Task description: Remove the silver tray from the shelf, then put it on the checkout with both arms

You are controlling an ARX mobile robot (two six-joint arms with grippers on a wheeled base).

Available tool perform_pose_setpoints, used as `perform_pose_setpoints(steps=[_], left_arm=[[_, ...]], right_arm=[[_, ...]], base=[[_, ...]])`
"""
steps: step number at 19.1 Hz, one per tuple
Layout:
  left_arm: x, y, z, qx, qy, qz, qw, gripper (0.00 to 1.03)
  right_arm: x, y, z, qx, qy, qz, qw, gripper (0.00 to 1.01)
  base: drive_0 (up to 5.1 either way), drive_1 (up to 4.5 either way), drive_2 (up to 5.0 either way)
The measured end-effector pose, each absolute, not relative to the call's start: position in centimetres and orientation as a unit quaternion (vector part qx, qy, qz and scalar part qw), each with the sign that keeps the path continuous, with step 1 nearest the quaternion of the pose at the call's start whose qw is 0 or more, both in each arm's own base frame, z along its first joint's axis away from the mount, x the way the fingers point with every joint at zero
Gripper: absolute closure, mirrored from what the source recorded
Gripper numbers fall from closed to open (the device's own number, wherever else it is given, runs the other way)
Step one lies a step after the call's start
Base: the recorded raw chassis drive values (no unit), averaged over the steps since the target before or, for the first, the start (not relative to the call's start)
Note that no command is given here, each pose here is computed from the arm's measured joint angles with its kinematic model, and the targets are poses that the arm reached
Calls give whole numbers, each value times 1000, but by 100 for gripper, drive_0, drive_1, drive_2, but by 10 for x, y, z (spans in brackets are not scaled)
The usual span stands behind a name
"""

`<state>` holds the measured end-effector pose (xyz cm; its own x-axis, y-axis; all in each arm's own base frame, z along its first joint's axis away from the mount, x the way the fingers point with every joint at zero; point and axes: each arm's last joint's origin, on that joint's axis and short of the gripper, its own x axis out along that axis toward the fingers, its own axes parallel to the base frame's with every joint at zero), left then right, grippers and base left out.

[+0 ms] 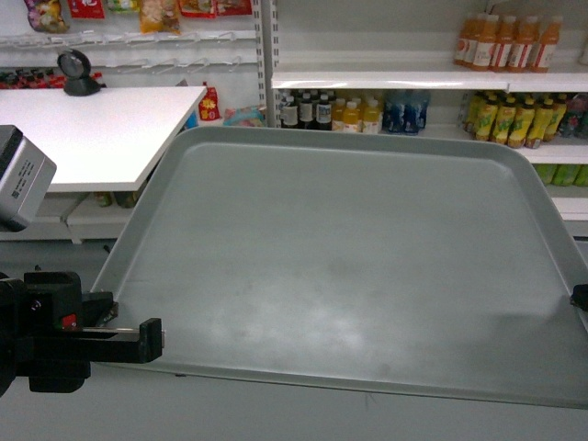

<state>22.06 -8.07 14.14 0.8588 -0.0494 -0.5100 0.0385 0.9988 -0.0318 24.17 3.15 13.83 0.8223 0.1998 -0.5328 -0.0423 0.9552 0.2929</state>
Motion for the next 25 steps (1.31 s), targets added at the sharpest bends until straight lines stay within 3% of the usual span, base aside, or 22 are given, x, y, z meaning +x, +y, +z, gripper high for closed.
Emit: perform_pose_setpoints(steps=[25], left_arm=[[221,-81,141,-10,265,-23,964,100]], right_arm=[[242,32,138,135,292,64,945,99]], base=[[-500,245,245]])
